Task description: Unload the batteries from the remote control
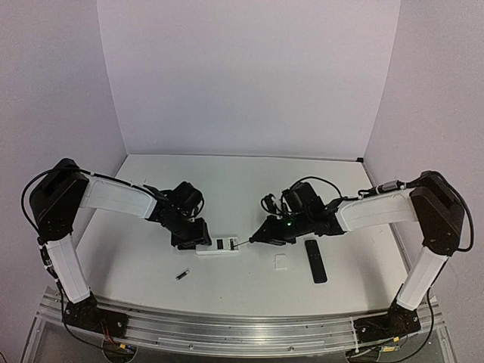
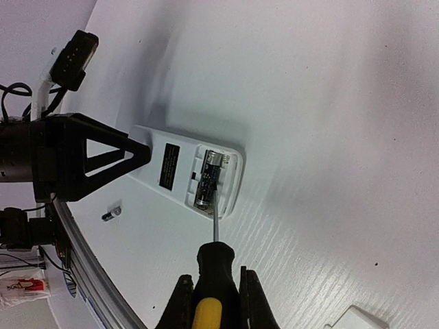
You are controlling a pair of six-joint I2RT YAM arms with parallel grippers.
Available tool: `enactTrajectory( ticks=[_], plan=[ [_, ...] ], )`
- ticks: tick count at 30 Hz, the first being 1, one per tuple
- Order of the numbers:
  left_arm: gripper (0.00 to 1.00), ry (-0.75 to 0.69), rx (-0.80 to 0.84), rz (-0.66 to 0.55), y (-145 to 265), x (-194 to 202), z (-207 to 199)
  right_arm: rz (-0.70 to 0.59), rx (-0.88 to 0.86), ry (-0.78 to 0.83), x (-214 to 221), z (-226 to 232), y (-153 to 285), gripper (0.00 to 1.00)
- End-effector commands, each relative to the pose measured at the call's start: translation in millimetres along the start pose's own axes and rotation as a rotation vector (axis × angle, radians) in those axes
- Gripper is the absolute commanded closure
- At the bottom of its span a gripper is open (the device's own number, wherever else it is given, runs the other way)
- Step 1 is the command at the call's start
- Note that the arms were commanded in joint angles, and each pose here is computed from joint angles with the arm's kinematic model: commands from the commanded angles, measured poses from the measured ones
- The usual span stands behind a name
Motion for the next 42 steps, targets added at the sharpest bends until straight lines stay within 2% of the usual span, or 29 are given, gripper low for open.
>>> enactTrajectory(
  ticks=[1, 13, 16, 23, 30, 34, 42],
  plan=[
    [0.52, 0.001, -0.078, 0.143, -30, 33, 21, 0.066, -0.042, -0.087, 18, -25, -19, 1.0],
    [0.56, 0.035, -0.103, 0.221, -49, 55, 37, 0.02, -0.184, -0.173, 26, -46, -32, 1.0],
    [0.56, 0.038, -0.112, 0.222, -50, 56, 38, -0.008, -0.168, -0.183, 26, -50, -30, 1.0],
    [0.56, 0.042, -0.142, 0.229, -52, 60, 44, -0.192, -0.106, -0.174, 12, -56, -11, 1.0],
    [0.56, 0.036, -0.156, 0.228, -52, 59, 46, -0.343, -0.288, -0.149, -6, -24, 19, 1.0],
    [0.56, 0.03, -0.168, 0.229, -54, 59, 47, -0.399, -0.319, -0.139, -9, -17, 35, 1.0],
    [0.56, 0.023, -0.158, 0.213, -54, 53, 43, -0.352, -0.367, -0.139, -1, -11, 43, 1.0]
  ],
)
Point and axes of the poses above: each gripper's point midway between its finger pads, its own y axis back along the fingers, its own z axis along the line the jaws close on, x = y × z, the point moved 6 cm from there along y, back along the fingers, and after that the axes turned 13 degrees about -y, right-handed, at the moved point
